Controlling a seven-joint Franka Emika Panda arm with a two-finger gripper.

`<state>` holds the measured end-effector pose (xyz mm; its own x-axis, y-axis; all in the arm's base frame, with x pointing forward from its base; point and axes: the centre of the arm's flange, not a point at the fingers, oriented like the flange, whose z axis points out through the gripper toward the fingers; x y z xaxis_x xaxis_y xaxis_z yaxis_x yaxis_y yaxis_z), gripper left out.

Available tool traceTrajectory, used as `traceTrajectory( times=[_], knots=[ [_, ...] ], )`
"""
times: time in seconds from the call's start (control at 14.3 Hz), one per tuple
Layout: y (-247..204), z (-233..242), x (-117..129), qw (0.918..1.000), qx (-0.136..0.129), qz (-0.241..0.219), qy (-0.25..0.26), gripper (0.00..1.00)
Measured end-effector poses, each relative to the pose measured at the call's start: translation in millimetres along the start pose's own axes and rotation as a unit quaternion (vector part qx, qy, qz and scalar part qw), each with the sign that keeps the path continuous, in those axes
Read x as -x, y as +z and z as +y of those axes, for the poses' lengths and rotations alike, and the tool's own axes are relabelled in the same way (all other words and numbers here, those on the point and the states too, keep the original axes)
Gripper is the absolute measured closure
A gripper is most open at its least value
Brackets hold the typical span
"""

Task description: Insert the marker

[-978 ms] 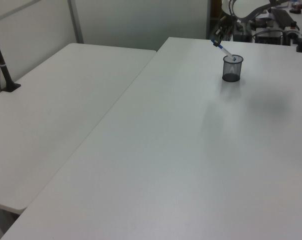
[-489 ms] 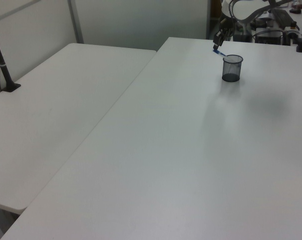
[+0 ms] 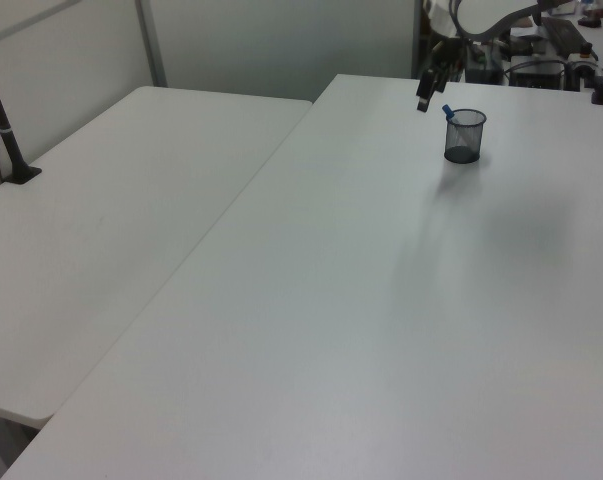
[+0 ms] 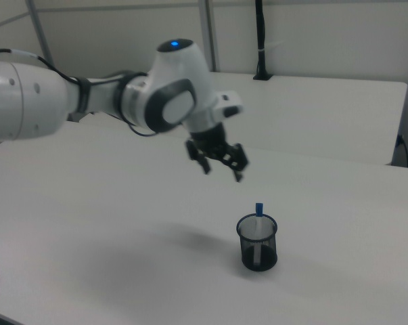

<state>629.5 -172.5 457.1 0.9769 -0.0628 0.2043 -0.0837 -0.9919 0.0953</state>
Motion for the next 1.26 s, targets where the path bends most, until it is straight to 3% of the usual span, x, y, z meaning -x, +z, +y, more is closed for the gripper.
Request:
traceTrajectory(
  times=[0.21,0.49,0.91,1.26],
  knots=[
    [-18.7,-95.1,-6.4,0.9962,-0.02,-0.047,-0.07,0.0],
    [-74.3,-176.5,1.9,0.9914,-0.028,-0.081,-0.099,0.0],
    [-158.3,-197.4,33.8,0.9916,-0.03,-0.081,-0.096,0.0],
    [-173.3,-197.2,45.6,0.992,-0.028,-0.092,-0.081,0.0]
  ],
)
